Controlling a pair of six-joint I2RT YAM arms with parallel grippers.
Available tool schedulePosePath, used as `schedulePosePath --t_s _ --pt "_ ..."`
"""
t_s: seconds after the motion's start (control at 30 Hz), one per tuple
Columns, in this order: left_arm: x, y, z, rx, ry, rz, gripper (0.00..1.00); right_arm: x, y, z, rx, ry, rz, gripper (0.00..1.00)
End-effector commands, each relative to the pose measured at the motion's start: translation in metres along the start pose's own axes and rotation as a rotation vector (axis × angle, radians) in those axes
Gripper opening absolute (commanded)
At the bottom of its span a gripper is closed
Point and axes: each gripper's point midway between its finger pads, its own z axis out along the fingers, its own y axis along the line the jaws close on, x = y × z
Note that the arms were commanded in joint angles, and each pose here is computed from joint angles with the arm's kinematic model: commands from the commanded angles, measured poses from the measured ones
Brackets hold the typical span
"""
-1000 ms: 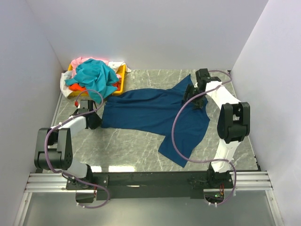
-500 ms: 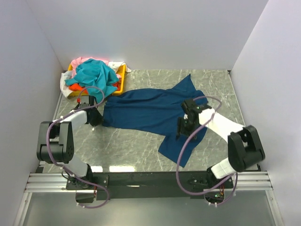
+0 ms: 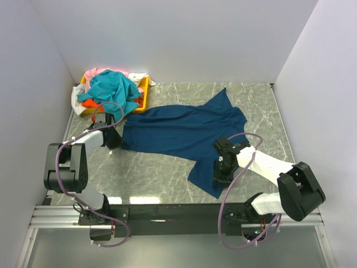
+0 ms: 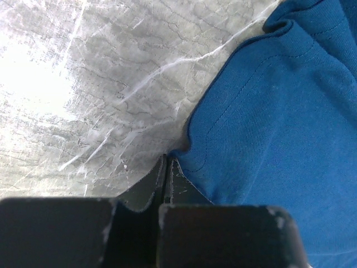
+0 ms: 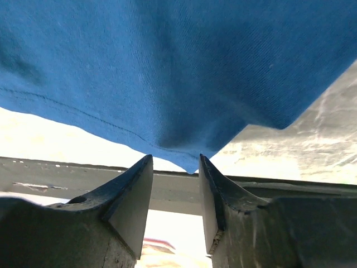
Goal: Fold and stack the t-shirts
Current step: Fold the tshirt
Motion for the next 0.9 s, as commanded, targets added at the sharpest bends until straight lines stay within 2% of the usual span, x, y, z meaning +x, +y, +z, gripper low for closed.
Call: schedulePosePath --t_s 0.0,0.27,0.87 --pt "0.024 0.015 0.002 -0.044 0.083 0.012 0.01 0.006 0.005 -0.001 -0.027 -0.006 0.016 0.45" --pt "0.026 0.017 0.004 -0.053 0.092 0.011 0.01 0.020 -0.001 0.007 0.021 0.061 0.035 0.41" --pt "0.031 0.019 0.008 -0.056 0.115 0.015 0.01 0.036 -0.013 0.016 0.053 0.105 0.063 0.42"
